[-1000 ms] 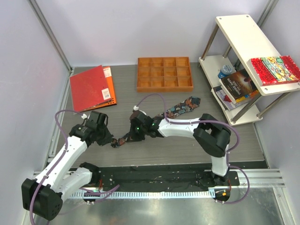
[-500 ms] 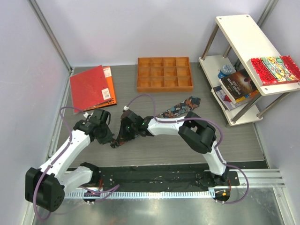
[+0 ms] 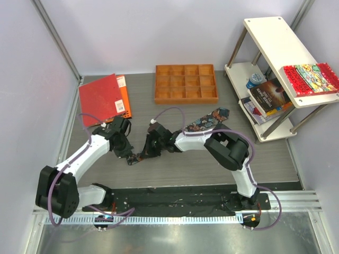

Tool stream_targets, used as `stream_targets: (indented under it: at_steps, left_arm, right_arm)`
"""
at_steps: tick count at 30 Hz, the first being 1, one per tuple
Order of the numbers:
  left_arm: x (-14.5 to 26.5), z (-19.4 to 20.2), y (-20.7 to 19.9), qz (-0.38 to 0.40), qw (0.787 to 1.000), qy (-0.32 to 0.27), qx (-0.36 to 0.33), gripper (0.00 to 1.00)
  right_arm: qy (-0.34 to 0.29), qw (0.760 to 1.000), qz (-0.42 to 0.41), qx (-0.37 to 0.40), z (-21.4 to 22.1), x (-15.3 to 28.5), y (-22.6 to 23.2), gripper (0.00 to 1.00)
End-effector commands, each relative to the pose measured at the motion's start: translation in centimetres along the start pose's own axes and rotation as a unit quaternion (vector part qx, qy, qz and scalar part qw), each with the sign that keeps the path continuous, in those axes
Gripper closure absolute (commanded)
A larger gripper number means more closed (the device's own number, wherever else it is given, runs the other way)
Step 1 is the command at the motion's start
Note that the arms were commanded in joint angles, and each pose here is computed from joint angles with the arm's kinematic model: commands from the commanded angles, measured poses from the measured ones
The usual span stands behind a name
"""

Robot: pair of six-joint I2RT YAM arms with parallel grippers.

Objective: Roll the ties
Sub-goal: Roll the tie at the center of the board.

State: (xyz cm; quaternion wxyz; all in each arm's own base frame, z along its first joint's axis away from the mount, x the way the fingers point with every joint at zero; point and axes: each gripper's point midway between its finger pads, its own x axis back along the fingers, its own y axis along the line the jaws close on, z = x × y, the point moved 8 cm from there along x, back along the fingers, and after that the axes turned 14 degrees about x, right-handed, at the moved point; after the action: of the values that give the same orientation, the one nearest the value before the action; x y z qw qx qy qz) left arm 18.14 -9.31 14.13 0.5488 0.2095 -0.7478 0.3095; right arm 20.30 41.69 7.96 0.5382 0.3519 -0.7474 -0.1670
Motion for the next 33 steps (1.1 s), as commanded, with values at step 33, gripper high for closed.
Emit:
stream_targets:
  at_steps: [33]
  left_arm:
    - [0.3,-0.2,-4.1,-0.011,0.998,-0.017,-0.06,1.0]
  right_arm:
    - [-0.005,1.0,-0.019,0.008,-0.4,-1.0,-1.1,0.99]
